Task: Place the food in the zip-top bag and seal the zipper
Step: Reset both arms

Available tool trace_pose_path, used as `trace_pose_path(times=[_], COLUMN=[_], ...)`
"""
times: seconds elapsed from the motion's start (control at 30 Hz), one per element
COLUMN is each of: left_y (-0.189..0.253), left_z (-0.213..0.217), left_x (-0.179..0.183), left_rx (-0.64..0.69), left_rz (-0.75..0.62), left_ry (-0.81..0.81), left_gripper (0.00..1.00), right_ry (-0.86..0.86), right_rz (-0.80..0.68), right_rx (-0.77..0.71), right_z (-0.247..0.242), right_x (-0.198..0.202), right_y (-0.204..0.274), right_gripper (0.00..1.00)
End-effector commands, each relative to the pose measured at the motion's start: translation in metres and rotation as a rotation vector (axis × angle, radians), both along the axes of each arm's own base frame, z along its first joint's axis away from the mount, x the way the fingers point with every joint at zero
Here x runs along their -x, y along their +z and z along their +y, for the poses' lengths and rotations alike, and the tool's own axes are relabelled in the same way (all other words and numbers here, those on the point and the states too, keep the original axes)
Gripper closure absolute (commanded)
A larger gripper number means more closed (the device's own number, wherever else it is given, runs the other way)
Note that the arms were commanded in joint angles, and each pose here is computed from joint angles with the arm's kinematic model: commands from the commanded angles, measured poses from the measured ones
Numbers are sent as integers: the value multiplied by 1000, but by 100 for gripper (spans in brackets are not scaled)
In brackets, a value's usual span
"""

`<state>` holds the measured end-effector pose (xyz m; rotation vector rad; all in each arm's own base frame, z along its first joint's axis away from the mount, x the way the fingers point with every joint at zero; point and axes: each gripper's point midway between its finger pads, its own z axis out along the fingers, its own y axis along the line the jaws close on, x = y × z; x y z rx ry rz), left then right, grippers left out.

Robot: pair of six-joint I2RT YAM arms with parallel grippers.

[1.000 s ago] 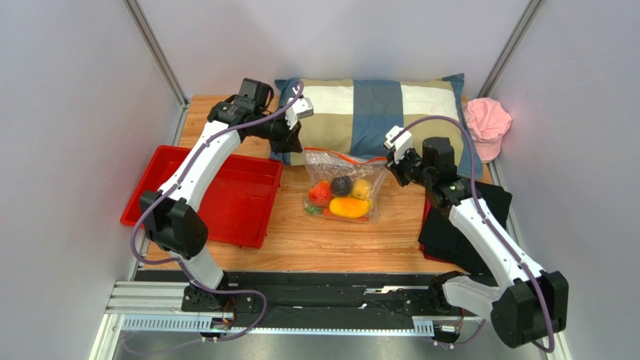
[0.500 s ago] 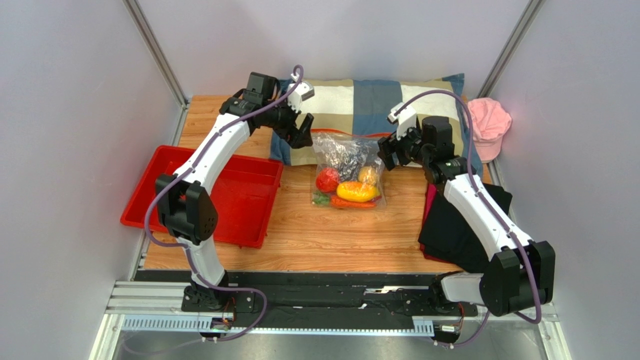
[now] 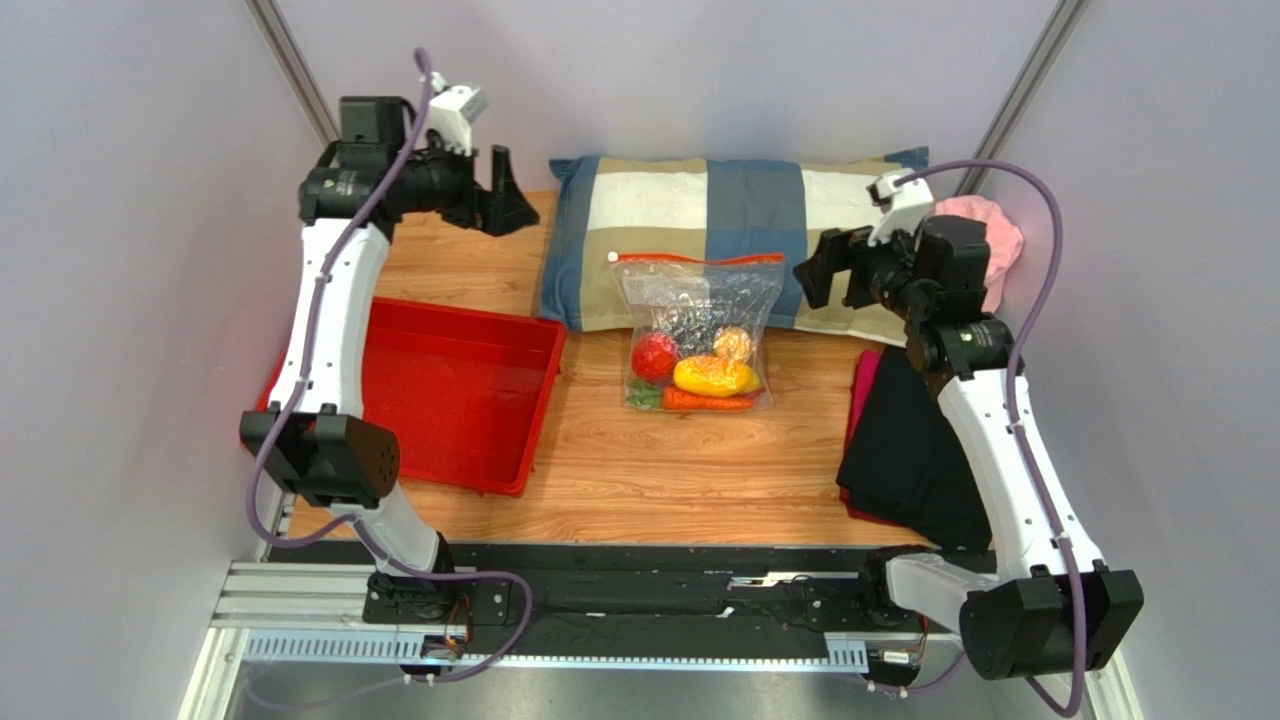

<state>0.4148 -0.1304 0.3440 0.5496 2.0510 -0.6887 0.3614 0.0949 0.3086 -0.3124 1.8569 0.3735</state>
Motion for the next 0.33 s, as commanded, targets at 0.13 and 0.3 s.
trace_pose_path(times=[0.13,0.3], left_y=[-25,-61], left_z=[62,78], left_x=[64,84], left_rx=[-3,-93], left_rz=[180,182], left_ry=[134,177], left_gripper=[1,1], right_ry=[-197,-191], right_rz=[207,250], right_rx=[-181,-184], right_z=[-49,-47], right_x=[15,26], right_y=[-34,-50], right_gripper=[7,7])
